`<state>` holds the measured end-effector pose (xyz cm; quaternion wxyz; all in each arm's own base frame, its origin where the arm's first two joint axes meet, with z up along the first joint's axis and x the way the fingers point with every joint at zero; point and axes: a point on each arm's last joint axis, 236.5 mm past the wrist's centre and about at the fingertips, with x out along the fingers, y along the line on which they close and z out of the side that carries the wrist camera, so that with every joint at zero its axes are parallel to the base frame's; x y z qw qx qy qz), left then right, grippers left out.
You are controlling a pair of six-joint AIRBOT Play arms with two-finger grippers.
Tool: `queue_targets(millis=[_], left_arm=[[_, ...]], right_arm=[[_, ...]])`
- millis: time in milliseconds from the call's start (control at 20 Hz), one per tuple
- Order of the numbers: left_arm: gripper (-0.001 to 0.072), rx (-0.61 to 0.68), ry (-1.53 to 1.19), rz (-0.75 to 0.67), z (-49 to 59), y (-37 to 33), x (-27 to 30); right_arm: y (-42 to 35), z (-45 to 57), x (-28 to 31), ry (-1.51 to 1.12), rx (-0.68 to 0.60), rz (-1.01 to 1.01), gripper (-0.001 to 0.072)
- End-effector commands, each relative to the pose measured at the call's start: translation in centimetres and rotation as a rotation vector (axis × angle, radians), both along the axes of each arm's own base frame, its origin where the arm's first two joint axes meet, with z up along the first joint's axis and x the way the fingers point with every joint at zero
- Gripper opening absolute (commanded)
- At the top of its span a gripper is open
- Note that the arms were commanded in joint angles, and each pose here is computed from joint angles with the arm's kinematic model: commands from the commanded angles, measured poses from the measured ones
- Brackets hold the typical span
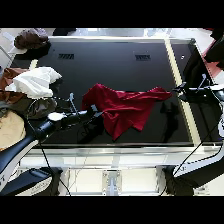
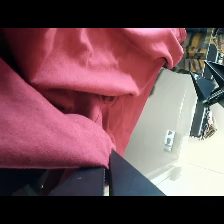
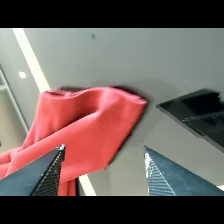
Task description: Fold the shirts.
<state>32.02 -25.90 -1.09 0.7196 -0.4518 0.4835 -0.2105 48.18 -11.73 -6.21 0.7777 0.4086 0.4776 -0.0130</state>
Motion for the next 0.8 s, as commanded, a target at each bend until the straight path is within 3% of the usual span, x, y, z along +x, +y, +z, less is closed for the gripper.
queue_targets(millis=[0, 150, 500, 550, 650, 700, 750], left_arm=[[0.0010, 0.000, -0.001, 0.000, 0.0, 0.0, 0.0], [0.0010, 0.000, -0.001, 0.000, 0.0, 0.0, 0.0], [0.0010, 0.001, -0.002, 0.001, 0.0, 0.0, 0.0], [0.0010, 0.000, -0.001, 0.001, 0.0, 0.0, 0.0], [0.0010, 0.000, -0.001, 0.001, 0.0, 0.0, 0.0], [0.0010, 0.000, -0.001, 0.000, 0.0, 0.0, 0.0], [0.0010, 0.000, -0.002, 0.000, 0.1, 0.0, 0.0]], right_arm=[[0.5, -0.9, 0.3, 0.021, 0.105, -0.046, 0.0545], [1.4, -2.2, 0.9, 0.017, 0.180, -0.055, 0.0545], [2.9, -4.9, 0.8, 0.060, 0.195, -0.024, 0.0541], [3.7, -5.2, 1.0, 0.058, 0.188, 0.002, 0.0485], [5.4, -5.4, 1.5, 0.056, 0.194, 0.029, 0.0466], [6.1, -5.0, 1.9, 0.042, 0.194, 0.047, 0.0399], [6.6, -4.3, 2.3, 0.022, 0.195, 0.073, 0.0184]])
